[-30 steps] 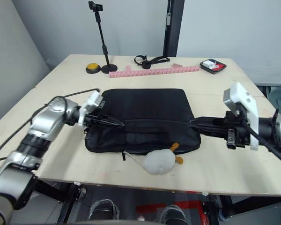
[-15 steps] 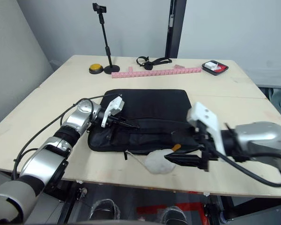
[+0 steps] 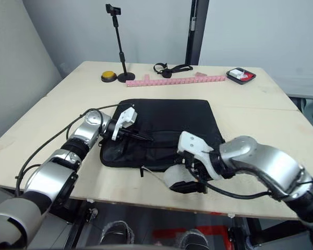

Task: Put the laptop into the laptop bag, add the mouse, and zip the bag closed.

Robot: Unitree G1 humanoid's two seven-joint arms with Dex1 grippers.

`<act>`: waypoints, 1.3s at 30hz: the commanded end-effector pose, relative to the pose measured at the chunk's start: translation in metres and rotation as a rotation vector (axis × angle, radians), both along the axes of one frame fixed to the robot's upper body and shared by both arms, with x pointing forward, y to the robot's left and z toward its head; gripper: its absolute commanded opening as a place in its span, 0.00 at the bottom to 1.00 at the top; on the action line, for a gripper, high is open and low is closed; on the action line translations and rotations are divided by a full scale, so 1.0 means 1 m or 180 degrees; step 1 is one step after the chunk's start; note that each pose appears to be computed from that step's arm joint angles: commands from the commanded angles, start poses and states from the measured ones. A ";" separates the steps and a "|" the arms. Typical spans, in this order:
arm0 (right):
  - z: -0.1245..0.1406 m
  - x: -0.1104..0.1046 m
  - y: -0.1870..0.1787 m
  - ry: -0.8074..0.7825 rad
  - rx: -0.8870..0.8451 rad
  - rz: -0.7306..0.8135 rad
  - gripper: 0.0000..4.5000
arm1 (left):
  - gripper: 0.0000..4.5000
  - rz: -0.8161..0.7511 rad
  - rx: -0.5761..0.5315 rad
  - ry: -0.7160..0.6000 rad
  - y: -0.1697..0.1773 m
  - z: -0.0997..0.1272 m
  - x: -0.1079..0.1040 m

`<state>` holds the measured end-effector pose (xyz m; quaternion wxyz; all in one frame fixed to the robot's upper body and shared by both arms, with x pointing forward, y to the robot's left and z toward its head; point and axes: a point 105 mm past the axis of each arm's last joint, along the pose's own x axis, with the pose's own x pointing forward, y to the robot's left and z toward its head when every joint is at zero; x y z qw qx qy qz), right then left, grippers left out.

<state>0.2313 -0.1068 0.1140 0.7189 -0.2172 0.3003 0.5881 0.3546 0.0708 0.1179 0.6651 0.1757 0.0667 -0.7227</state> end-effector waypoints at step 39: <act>0.005 -0.040 -0.084 0.0083 -0.0380 -0.0771 0.00 | 0.00 -0.0187 0.0635 -0.0143 0.005 -0.049 -0.013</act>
